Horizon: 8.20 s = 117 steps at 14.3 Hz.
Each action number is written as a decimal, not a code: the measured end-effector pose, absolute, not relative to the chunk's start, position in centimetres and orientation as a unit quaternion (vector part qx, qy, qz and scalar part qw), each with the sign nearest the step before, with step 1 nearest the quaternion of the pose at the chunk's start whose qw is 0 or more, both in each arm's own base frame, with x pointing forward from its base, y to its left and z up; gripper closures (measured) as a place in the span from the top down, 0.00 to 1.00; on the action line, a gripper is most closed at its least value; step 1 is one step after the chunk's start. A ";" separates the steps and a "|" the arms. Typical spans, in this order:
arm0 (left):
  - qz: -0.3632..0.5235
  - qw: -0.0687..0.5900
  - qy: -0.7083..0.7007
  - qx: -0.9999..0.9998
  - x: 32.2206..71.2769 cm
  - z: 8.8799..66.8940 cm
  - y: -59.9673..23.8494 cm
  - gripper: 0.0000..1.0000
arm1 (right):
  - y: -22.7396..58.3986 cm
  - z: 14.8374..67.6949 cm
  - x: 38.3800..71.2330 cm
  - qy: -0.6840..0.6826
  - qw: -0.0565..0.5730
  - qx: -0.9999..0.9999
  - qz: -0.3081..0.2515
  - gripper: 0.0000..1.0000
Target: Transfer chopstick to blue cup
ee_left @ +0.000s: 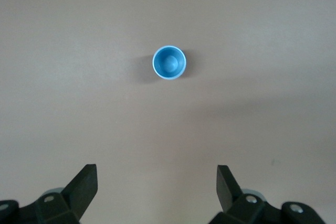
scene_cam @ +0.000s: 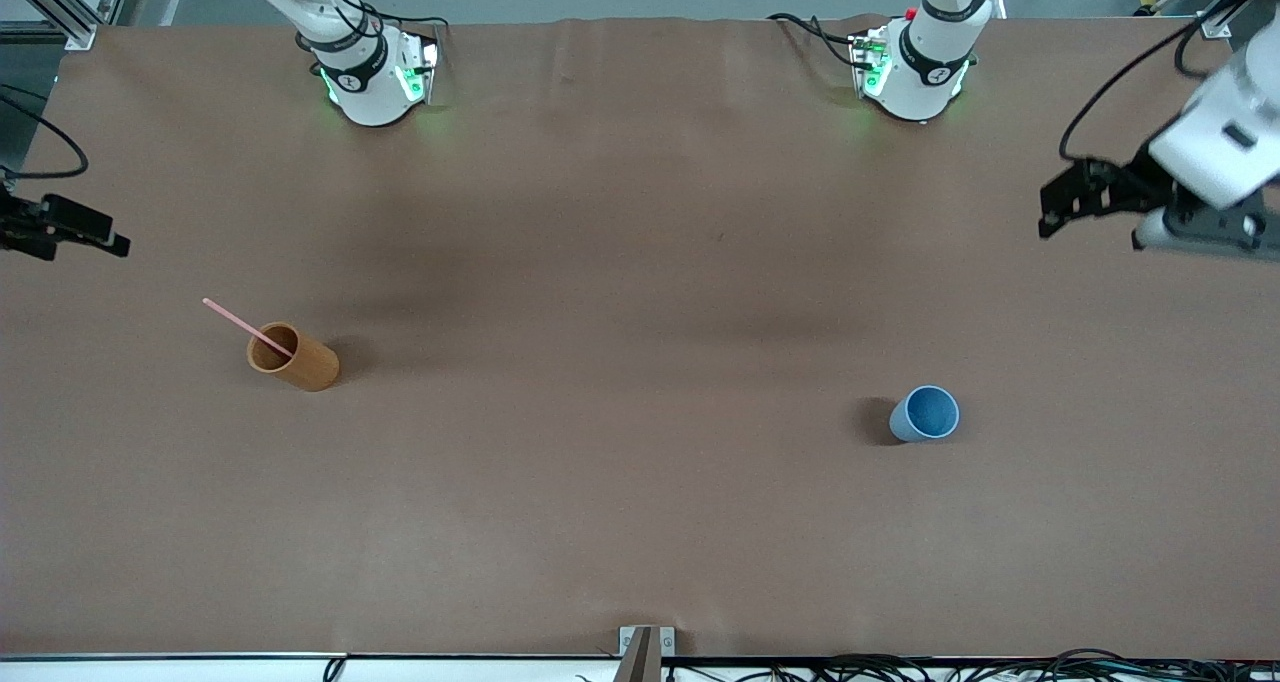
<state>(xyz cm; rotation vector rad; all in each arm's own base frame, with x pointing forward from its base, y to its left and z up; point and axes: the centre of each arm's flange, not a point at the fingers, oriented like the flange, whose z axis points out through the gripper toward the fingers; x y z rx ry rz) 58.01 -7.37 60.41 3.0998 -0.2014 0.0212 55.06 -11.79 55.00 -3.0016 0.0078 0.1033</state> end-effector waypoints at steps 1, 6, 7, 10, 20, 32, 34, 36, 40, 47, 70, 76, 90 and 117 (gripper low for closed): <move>0.008 0.020 -0.060 0.998 59.9 57.5 -6.8 1.00 | -12.9 53.2 54.8 0.002 0.083 -0.996 0.030 0.97; 0.012 0.031 -0.053 0.998 66.0 41.4 -6.7 1.00 | -16.0 44.5 53.0 0.012 0.138 -0.990 0.009 0.93; 0.010 0.032 -0.052 0.998 66.4 39.0 -6.7 1.00 | -16.1 43.0 52.6 0.015 0.147 -0.989 0.003 0.88; 0.009 0.034 -0.049 0.998 66.8 34.3 -6.8 1.00 | -16.1 39.8 51.6 0.035 0.176 -0.984 -0.008 0.71; 0.018 0.041 -0.030 0.999 67.2 25.5 -7.6 0.86 | -18.7 32.8 51.2 0.087 0.261 -0.961 -0.014 0.33; 0.046 0.057 0.028 0.997 66.2 33.4 -14.9 0.05 | -18.4 32.3 51.1 0.100 0.290 -0.952 -0.010 0.09; 0.044 0.069 0.069 0.994 63.8 36.2 -21.9 0.05 | -18.3 32.5 51.2 0.098 0.290 -0.952 -0.011 0.09; 0.035 0.075 0.102 0.991 60.3 37.0 -29.6 0.05 | -18.2 33.4 51.7 0.092 0.291 -0.952 -0.015 0.09; 0.004 0.060 0.120 0.991 53.3 34.0 -40.2 0.05 | -17.8 37.4 53.0 0.079 0.299 -0.951 -0.013 0.09; 0.015 0.033 0.113 0.993 51.6 26.9 -42.9 0.05 | -11.3 49.8 56.2 0.047 0.195 -0.979 0.031 0.09; 0.052 0.019 -0.012 0.998 59.4 58.2 -15.1 1.00 | 44.1 55.9 45.6 0.142 0.128 -0.981 -0.032 0.09; 0.035 0.007 -0.063 0.997 56.6 64.6 -13.1 1.00 | 53.2 50.0 43.8 0.149 0.090 -0.982 -0.068 0.09; 0.026 0.011 -0.074 0.997 53.6 66.4 -10.1 1.00 | 58.2 43.3 42.5 0.107 0.092 -0.985 -0.095 0.16; 0.030 0.011 -0.066 0.997 53.6 66.8 -9.2 1.00 | 4.9 60.3 52.8 0.094 -0.011 -0.996 -0.007 1.00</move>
